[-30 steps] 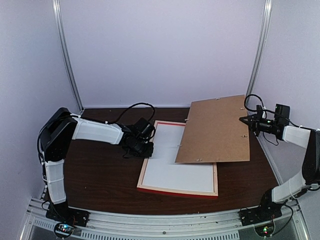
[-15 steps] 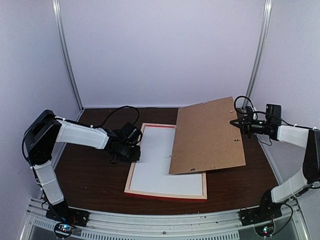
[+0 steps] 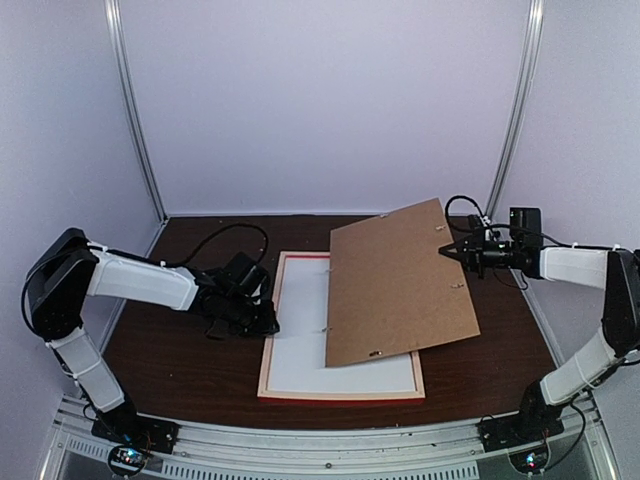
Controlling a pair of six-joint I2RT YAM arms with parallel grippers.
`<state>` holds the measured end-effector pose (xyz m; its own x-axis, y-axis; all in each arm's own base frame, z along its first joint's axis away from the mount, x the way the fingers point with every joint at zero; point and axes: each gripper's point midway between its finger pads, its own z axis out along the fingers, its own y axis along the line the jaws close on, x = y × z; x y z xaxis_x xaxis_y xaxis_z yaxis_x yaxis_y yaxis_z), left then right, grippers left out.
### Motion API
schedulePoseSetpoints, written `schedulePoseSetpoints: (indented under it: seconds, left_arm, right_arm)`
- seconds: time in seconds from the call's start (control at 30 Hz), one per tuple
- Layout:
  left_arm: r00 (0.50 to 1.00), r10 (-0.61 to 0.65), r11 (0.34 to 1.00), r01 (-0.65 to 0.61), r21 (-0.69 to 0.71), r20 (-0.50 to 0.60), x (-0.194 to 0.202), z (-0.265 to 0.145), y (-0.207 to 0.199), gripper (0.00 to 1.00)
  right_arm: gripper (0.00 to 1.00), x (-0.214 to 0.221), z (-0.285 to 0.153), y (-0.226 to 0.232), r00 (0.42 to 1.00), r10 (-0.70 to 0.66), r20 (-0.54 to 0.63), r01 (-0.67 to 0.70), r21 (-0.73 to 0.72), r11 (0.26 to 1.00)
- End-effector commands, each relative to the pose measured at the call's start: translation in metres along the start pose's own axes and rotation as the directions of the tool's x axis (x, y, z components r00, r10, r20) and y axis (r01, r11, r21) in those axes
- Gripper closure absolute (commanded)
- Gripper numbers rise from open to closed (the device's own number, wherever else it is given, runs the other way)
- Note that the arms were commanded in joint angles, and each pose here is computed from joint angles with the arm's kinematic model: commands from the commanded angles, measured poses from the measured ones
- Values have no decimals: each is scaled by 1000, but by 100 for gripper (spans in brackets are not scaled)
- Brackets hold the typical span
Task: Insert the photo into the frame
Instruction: Move the frame body to the center of the board, then press the fastener onto the backboard.
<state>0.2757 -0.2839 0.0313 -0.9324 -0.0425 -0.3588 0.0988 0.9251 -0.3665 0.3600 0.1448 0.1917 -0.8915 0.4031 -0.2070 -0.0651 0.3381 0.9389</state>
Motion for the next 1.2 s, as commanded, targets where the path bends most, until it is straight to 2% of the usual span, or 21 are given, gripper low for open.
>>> schedulePoseSetpoints:
  seconds: [0.0,0.17,0.33,0.53,0.67,0.83,1.0,1.17]
  left_arm:
    - [1000,3,982,-2,187,-5,-1,-19,-37,68]
    - [999,26,979,-34,198,43,-3,-42,-35,58]
    - [981,101,994,-108,33,165,-28,-76,-7,39]
    - [968,124,991,-109,-79,218,-49,-101,25,27]
    - [961,130,991,-118,-64,244,-60,-107,26,25]
    - [933,231,967,-251,38,277,-75,-110,-7,25]
    - [915,310,939,-338,71,258,-87,-104,-29,24]
    - [913,338,927,-365,87,227,-97,-85,-42,24]
  right_arm:
    - [100,-5,9,29,997,-80,-5,79,-66,995]
    - [100,4,24,36,996,-84,-38,81,-94,992]
    - [100,16,38,47,994,-92,-62,84,-124,989]
    - [100,32,60,52,993,-72,-89,57,-153,987]
    - [100,40,72,53,993,-54,-104,34,-184,982]
    - [100,50,86,49,990,-48,-133,22,-194,981]
    - [100,54,95,42,990,-39,-139,12,-188,982]
    - [100,54,98,40,991,-27,-132,-1,-208,978]
